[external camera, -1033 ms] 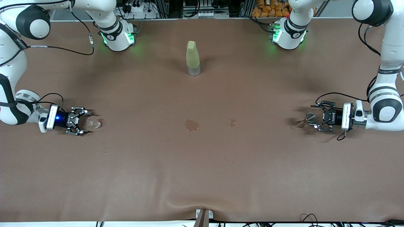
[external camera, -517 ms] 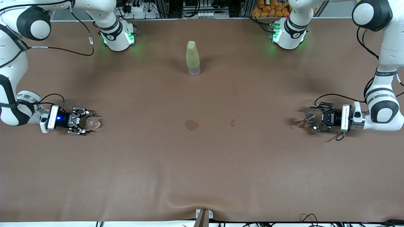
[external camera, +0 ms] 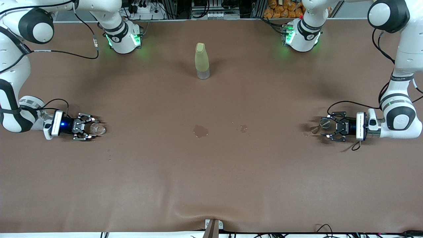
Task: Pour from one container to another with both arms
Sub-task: 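Lift the beaker with the right gripper while the left gripper lifts the jigger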
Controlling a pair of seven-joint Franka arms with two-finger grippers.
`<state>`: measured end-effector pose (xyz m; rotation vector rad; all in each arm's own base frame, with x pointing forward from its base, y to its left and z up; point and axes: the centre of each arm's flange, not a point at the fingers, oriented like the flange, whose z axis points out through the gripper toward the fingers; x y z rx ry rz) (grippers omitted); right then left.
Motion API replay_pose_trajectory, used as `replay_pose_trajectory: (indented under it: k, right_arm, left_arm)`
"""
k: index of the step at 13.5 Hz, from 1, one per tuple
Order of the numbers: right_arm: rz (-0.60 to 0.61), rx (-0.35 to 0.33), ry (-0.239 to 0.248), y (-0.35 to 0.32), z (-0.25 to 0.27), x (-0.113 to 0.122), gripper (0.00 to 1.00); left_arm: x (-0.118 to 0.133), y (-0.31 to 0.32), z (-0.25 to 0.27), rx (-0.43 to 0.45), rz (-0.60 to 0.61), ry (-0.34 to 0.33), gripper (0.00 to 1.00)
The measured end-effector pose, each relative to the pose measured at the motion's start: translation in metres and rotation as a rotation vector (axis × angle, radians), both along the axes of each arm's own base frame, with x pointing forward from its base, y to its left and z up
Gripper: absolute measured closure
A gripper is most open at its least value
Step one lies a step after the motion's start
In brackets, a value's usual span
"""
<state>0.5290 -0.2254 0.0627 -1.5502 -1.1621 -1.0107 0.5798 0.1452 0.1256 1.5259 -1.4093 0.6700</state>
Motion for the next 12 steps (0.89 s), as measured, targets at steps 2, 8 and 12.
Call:
replay_pose_trajectory:
  k: [2, 8, 12]
  right_arm:
    - [0.003, 0.003, -0.006, 0.0020, -0.0003, 0.0023, 0.26]
    - [0.011, 0.011, -0.021, 0.0031, 0.0014, 0.0079, 0.44]
    - [0.007, 0.015, -0.020, 0.0009, 0.0011, 0.0064, 0.46]
  left_arm:
    - [0.0010, -0.0037, -0.0005, -0.002, -0.003, 0.000, 0.21]
    - [0.0017, -0.0093, -0.0054, -0.012, 0.002, 0.004, 0.28]
    - [0.0016, -0.0093, -0.0063, -0.013, 0.004, 0.005, 0.36]
